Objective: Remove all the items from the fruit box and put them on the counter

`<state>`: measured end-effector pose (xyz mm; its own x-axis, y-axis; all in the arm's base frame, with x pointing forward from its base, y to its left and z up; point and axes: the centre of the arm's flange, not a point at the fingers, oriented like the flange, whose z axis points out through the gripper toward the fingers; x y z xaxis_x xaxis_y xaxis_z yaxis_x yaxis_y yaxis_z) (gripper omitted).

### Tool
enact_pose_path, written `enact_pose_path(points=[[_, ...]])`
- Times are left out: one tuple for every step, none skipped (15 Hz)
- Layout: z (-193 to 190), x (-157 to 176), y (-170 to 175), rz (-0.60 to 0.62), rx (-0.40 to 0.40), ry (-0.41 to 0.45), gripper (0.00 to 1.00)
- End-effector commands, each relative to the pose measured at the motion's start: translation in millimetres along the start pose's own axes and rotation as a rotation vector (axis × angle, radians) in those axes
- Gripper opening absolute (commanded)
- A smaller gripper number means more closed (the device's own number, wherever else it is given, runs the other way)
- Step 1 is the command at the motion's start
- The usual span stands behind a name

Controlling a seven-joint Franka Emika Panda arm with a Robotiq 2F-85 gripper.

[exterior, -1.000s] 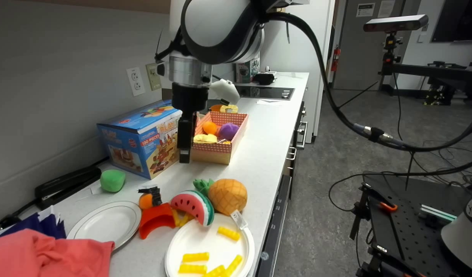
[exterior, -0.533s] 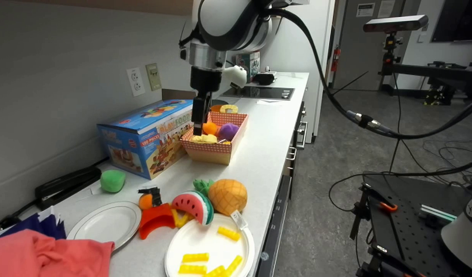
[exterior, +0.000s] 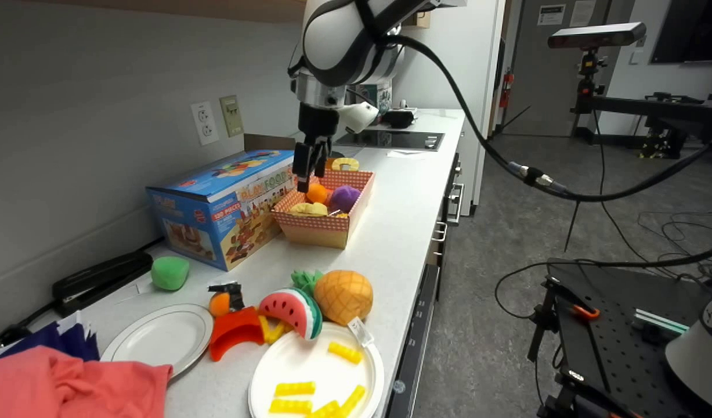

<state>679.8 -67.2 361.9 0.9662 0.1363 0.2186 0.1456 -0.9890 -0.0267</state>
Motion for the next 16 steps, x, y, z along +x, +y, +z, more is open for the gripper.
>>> enact_pose_path(points=[[28, 27, 21, 0.184, -0.02, -0.003, 1.0], [36, 28, 25, 0.229, -0.027, -0.012, 1.0], [45, 29, 30, 0.267, -0.037, -0.019, 1.0], [53, 30, 34, 0.302, -0.042, -0.027, 1.0], [59, 31, 38, 0.333, -0.046, -0.031, 1.0], [65, 34, 42, 0.363, -0.048, -0.035, 1.0], [71, 36, 45, 0.395, -0.048, -0.038, 1.0], [76, 39, 48, 0.426, -0.047, -0.041, 1.0], [81, 41, 49, 0.451, -0.051, -0.044, 1.0], [86, 43, 51, 0.474, -0.054, -0.046, 1.0], [91, 44, 52, 0.496, -0.057, -0.052, 1.0], [97, 44, 53, 0.515, -0.061, -0.057, 1.0], [102, 43, 56, 0.536, -0.067, -0.064, 1.0], [107, 42, 58, 0.555, -0.073, -0.072, 1.0], [113, 40, 61, 0.575, -0.079, -0.084, 1.0], [117, 38, 63, 0.591, -0.082, -0.092, 1.0]])
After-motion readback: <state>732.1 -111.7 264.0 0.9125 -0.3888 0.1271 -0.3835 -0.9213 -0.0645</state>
